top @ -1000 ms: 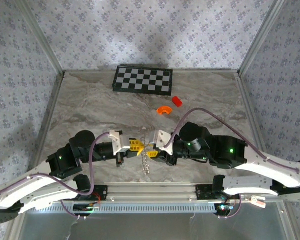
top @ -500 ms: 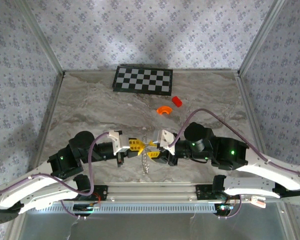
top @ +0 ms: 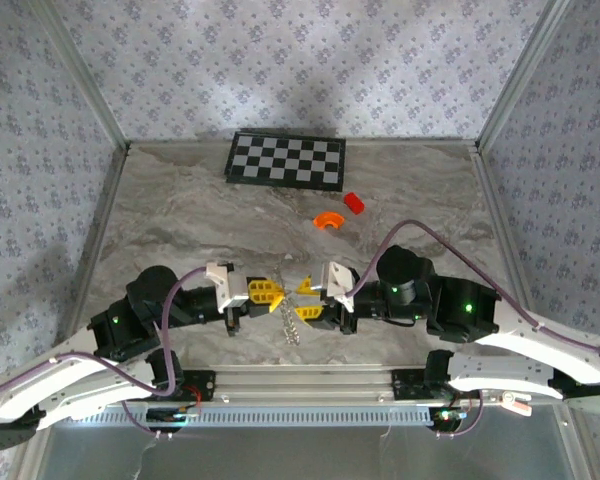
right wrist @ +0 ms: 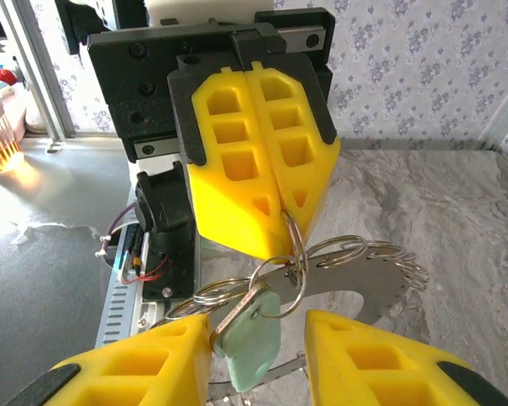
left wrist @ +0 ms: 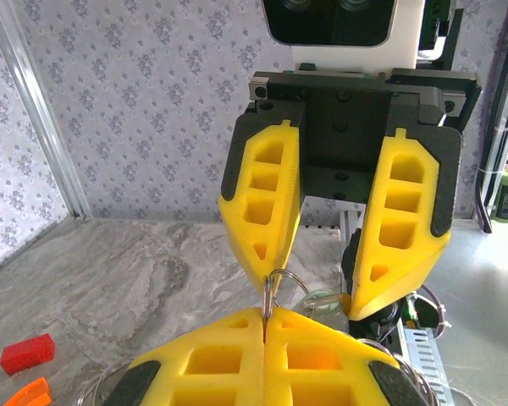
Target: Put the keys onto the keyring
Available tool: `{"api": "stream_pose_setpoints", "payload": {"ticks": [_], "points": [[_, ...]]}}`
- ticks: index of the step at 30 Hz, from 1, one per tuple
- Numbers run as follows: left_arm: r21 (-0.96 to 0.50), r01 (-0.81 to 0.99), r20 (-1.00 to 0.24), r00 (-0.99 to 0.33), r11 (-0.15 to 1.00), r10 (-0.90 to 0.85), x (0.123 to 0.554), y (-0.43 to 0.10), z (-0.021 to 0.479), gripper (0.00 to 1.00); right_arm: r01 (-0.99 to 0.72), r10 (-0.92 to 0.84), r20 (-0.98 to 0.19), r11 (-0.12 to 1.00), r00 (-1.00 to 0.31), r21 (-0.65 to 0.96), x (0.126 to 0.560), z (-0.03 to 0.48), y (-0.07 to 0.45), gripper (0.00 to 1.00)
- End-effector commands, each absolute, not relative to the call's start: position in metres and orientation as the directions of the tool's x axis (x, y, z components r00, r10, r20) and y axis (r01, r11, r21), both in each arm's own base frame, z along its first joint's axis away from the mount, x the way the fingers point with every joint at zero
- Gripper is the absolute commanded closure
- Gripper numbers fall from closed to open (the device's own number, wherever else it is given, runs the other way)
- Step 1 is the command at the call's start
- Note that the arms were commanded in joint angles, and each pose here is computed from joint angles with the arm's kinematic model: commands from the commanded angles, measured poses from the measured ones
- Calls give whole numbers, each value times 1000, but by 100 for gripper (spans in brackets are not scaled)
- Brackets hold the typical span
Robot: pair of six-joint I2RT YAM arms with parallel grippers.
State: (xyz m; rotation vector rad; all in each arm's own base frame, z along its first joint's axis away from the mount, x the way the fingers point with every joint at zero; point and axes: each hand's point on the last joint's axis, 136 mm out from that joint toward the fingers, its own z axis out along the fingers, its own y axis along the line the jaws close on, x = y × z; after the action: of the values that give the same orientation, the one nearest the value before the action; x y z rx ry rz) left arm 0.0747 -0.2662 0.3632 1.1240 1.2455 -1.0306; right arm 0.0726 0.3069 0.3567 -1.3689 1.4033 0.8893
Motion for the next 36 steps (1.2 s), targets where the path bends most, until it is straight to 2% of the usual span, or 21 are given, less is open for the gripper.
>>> {"api": "stream_pose_setpoints", "payload": {"ticks": [1, 5, 19, 27, 36], "points": [[89, 986, -991, 102, 142, -82, 66, -261, 389, 100, -989, -258, -962, 93, 91, -118, 70, 364, 307, 65], [88, 987, -991, 101, 132, -91, 64, -260, 391, 100, -986, -245, -965, 109, 92, -122, 74, 367, 307, 66], [94, 987, -987, 109, 131, -116, 61, -256, 398, 100, -983, -266, -961, 138, 80, -120, 80, 360, 306, 84], [96, 987, -986, 112, 132, -120, 61, -255, 400, 100, -985, -290, -955, 132, 70, -112, 81, 351, 307, 100], [99, 985, -986, 116, 139, -119, 62, -254, 399, 100, -982, -367, -930, 165, 27, -94, 91, 334, 311, 100]]}}
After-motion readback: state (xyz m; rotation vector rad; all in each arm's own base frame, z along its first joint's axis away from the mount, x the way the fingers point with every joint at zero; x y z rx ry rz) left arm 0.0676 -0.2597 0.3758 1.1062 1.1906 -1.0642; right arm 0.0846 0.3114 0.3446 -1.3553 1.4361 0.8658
